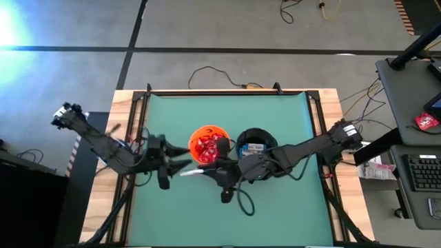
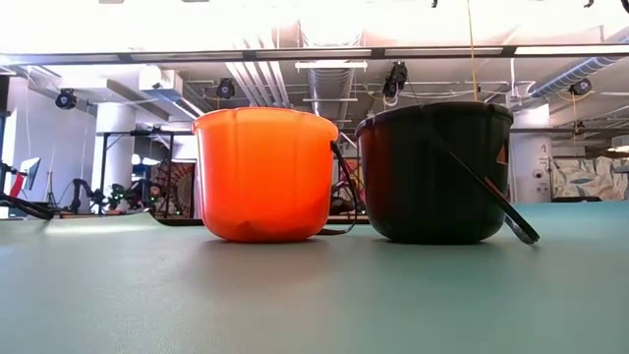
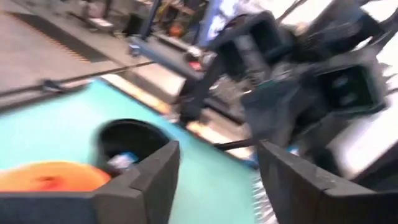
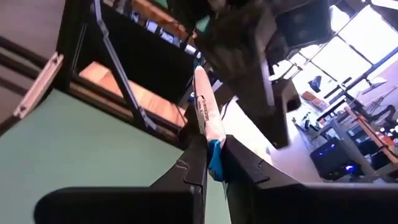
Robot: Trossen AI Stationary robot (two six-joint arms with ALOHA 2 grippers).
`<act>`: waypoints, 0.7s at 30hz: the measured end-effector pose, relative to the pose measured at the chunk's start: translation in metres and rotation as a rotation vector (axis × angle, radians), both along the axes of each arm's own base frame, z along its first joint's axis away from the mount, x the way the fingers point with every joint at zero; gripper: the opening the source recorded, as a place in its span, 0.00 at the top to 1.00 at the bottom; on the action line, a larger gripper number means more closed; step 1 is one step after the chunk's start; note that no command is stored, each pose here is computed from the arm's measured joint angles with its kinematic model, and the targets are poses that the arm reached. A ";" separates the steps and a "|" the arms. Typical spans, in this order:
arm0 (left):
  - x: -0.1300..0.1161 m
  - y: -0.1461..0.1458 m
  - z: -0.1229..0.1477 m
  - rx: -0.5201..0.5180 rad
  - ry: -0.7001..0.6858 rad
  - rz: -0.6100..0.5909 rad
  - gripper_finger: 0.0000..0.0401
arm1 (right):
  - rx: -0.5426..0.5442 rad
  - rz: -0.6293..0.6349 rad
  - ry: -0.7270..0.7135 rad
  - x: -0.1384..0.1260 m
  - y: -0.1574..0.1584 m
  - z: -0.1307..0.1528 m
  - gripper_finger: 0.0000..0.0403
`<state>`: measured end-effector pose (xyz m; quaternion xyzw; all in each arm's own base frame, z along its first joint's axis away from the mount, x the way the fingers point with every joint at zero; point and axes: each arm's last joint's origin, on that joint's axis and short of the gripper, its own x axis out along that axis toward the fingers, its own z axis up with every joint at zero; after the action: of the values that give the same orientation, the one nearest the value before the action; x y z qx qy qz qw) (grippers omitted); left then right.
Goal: Sort candy by brand, put in halloween buckets
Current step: Put the white chocolate into the black bucket
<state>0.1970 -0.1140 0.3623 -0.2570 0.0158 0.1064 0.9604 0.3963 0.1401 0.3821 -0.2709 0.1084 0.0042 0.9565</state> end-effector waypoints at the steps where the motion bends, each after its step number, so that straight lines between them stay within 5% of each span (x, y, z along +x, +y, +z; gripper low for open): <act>1: -0.005 0.003 0.006 0.023 0.036 0.011 0.49 | 0.009 0.000 0.000 -0.003 -0.001 0.005 0.94; 10: -0.050 0.032 0.023 0.115 0.505 0.085 0.39 | 0.229 -0.166 0.263 -0.045 -0.030 0.020 0.94; 16: -0.056 0.036 -0.026 0.059 0.645 0.207 0.40 | 0.411 -0.458 0.546 -0.080 -0.055 0.000 0.94; 21: -0.052 0.032 -0.084 0.021 0.717 0.246 0.42 | 0.421 -0.767 0.724 -0.102 -0.074 -0.024 0.94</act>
<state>0.1453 -0.0817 0.2782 -0.1937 0.3190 0.3045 0.8764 0.2942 0.0665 0.3584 0.0030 0.5170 -0.2294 0.8247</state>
